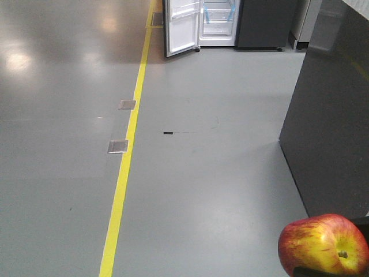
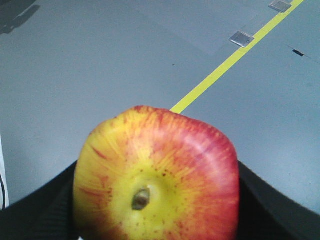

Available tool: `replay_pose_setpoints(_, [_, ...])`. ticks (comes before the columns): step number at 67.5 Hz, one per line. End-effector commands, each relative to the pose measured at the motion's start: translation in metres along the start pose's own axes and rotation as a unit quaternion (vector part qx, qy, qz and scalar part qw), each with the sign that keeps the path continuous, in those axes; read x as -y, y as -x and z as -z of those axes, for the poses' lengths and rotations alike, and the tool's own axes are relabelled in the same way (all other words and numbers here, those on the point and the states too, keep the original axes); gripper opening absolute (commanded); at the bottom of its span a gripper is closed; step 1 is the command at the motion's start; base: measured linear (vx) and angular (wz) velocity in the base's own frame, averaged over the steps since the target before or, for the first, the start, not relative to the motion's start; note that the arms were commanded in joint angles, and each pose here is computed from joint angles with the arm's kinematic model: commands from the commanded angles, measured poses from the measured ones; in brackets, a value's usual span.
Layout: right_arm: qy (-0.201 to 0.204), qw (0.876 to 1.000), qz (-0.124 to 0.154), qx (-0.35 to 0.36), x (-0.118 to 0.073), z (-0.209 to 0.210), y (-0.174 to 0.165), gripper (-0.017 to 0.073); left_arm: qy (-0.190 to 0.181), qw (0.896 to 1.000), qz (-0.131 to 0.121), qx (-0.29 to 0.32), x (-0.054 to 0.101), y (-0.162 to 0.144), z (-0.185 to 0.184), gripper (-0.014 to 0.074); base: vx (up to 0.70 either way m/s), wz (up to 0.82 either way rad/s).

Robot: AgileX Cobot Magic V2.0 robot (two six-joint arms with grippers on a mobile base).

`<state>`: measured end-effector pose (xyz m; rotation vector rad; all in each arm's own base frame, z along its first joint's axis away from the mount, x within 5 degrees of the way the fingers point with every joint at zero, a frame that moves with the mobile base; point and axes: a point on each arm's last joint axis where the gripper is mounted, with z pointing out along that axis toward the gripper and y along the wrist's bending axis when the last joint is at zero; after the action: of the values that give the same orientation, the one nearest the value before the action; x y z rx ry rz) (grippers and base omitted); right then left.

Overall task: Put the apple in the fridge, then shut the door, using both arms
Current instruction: 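Drive the base toward the open fridge holding the apple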

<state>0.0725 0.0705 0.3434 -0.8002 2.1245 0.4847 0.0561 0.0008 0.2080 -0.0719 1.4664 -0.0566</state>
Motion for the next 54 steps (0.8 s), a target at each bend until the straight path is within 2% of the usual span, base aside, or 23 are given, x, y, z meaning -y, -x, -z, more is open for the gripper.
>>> replay_pose_setpoints(1, [0.0, 0.999, 0.0, 0.049, -0.0005, 0.0056, 0.0128, 0.0344, -0.006, 0.999, 0.008, 0.031, 0.0002, -0.0019, 0.0009, -0.0006, 0.21, -0.08])
replay_pose_setpoints(54, [0.0, 0.999, 0.0, 0.049, -0.0005, 0.0056, 0.0128, 0.0344, -0.006, 0.999, 0.008, 0.031, 0.0002, -0.0019, 0.0009, -0.0006, 0.26, 0.01])
